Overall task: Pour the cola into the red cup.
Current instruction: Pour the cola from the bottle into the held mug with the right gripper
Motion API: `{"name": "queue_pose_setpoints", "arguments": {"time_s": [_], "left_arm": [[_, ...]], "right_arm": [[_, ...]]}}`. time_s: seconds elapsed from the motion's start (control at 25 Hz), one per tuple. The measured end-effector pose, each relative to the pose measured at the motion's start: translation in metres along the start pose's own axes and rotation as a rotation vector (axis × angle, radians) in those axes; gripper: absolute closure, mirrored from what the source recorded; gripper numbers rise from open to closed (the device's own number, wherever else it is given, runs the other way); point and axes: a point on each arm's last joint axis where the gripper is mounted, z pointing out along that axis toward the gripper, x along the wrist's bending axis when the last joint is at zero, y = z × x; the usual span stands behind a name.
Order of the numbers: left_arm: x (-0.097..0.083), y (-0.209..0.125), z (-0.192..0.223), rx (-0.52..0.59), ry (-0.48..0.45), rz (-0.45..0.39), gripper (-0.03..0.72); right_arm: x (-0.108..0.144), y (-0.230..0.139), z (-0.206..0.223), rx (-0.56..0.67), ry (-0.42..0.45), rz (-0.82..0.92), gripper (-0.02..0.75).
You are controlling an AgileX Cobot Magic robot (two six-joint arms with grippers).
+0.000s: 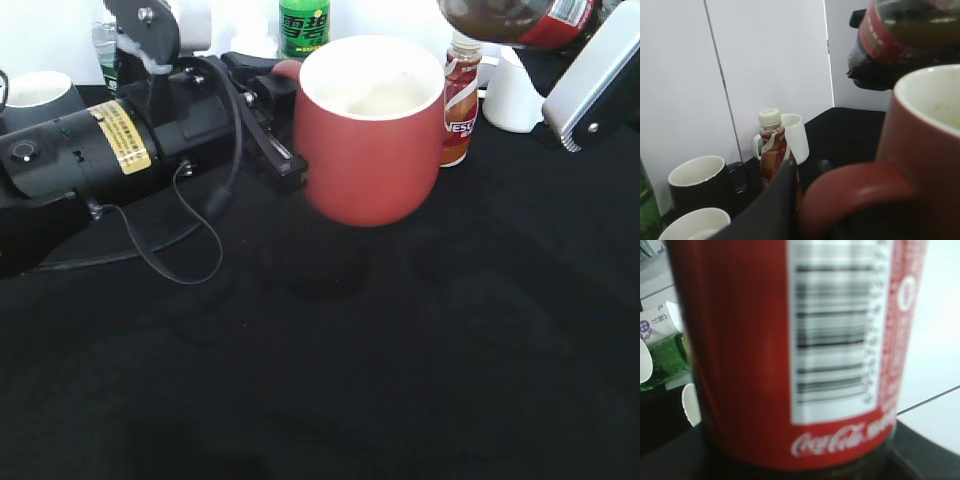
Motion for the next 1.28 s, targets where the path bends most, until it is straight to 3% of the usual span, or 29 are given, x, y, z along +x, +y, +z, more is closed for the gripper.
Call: {"name": "queue_pose_setpoints", "arguments": {"time_s": [1.28], "left_arm": [[0.0053,-0.0064,-0.0009,0.068,0.038,-0.014,0.606]], "right_arm": [[-0.005,-0.0046,-0.0001,0.06,-0.045,-0.353,0.324]]}}
